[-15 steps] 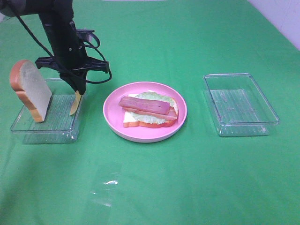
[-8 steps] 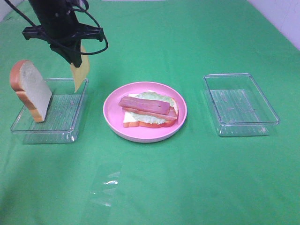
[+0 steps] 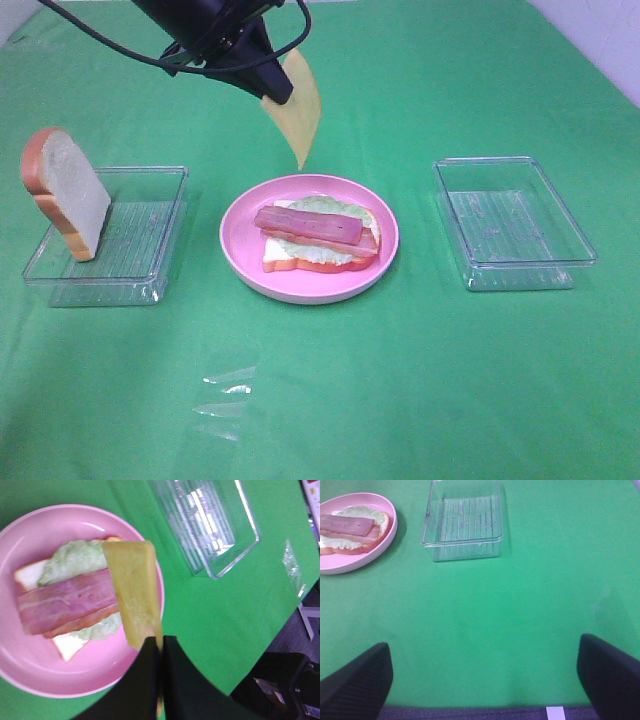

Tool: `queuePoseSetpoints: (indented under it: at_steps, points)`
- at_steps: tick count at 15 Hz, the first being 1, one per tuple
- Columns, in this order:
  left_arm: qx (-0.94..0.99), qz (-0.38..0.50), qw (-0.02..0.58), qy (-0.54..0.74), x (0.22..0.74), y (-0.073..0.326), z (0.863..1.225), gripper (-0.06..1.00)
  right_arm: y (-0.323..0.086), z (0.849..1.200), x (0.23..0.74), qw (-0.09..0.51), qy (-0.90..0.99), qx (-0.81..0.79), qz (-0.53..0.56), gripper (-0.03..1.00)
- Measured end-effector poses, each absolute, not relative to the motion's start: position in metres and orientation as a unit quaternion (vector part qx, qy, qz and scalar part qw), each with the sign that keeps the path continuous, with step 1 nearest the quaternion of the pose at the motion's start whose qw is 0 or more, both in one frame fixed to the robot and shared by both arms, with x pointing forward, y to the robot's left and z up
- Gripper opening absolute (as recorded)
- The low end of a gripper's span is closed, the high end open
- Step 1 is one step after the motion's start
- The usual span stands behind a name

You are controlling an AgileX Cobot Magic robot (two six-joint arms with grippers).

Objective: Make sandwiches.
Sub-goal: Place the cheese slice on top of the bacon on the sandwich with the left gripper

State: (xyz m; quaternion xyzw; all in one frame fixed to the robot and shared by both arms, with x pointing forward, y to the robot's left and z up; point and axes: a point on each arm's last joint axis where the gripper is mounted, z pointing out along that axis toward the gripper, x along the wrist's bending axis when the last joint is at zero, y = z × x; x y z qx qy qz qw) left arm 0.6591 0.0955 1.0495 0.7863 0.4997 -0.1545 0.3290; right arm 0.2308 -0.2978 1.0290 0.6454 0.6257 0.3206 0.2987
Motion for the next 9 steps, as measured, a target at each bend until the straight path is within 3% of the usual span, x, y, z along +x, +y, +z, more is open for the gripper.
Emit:
queuePoseSetpoints:
  at_steps: [2,4,9]
  points:
    - [0.792,-0.169,0.333,0.483,0.657,0.084,1.043,0.0,-0.298,1.029,0.231,0.299,0.626,0.645,0.321,0.95]
    - [0.81,-0.191,0.31,0.46,0.654,0.055,1.007,0.0,-0.298,1.029,0.231,0.299,0.626,0.645,0.321,0.95]
    - [0.813,-0.212,0.299,0.454,0.648,0.02,0.966,0.0,-0.298,1.029,0.231,0.299,0.626,0.645,0.321,0.95]
